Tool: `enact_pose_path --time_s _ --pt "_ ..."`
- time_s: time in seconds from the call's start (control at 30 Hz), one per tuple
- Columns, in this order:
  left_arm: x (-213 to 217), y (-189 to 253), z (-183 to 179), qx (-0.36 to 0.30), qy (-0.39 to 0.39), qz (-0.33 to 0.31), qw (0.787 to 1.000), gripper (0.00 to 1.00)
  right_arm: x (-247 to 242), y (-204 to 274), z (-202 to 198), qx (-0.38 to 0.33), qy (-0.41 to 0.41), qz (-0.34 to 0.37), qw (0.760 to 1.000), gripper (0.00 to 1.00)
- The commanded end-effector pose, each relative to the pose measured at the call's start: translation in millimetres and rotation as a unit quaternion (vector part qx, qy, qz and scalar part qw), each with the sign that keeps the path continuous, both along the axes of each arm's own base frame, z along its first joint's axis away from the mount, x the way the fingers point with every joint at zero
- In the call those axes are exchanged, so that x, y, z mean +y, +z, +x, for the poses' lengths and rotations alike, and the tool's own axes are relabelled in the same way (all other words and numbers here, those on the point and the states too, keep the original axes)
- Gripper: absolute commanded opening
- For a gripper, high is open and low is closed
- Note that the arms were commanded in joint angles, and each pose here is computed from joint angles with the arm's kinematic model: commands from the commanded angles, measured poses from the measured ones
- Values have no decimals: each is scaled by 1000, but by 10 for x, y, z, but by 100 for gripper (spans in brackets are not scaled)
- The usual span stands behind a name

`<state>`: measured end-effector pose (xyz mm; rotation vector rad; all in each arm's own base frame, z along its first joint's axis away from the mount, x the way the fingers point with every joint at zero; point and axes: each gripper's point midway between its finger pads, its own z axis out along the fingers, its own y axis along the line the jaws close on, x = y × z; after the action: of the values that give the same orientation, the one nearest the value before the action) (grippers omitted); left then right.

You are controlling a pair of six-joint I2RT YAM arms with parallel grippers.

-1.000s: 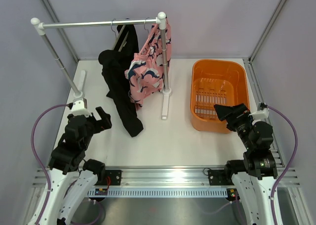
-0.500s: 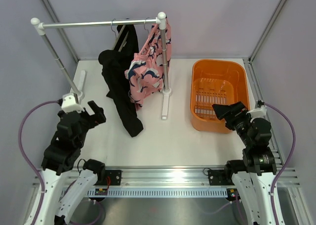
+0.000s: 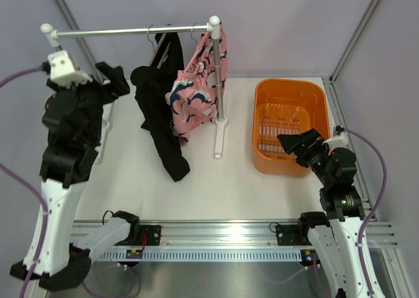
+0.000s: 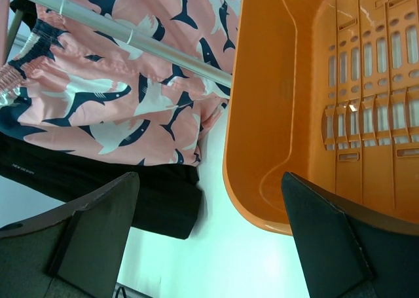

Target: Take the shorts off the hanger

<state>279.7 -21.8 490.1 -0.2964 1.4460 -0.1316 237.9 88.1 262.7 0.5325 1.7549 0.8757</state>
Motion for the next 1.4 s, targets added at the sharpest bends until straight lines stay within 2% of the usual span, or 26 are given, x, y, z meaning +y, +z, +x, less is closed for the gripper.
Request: enact_pose_path --time_s 0.0,0.03,0.13,0.17,0.23,0.27,0.3,0.43,0.57,1.1,1.37 --pt "-191 420 444 -50 -18 54 997 99 46 324 23 -51 19 -9 998 99" --pt "-227 616 480 -69 -24 56 996 99 54 342 34 -52 21 -8 998 99" --pt "-437 511 924 -30 -49 98 994 99 90 376 68 -51 33 -12 998 99" --pt "-478 679 942 -45 -58 103 992 99 100 377 75 -50 38 -15 998 99" --pt "-581 488 1233 -10 -66 119 991 99 139 359 92 -45 51 -17 998 99" --pt "-617 575 1263 -17 -72 119 990 99 147 372 109 -48 54 -17 997 99" --pt "-679 384 1420 14 -79 126 989 99 156 361 118 -47 57 -18 997 99" --pt "-778 192 1612 40 -92 127 987 96 162 256 184 -34 59 -22 997 100" --pt "-819 87 1669 52 -99 126 986 90 173 179 218 -29 63 -22 997 100" --pt "-1014 -372 1884 114 -143 151 972 88 166 -28 288 -9 61 -26 998 99" --pt "-1042 -469 1929 125 -148 152 969 77 164 -113 305 0 60 -26 998 100"
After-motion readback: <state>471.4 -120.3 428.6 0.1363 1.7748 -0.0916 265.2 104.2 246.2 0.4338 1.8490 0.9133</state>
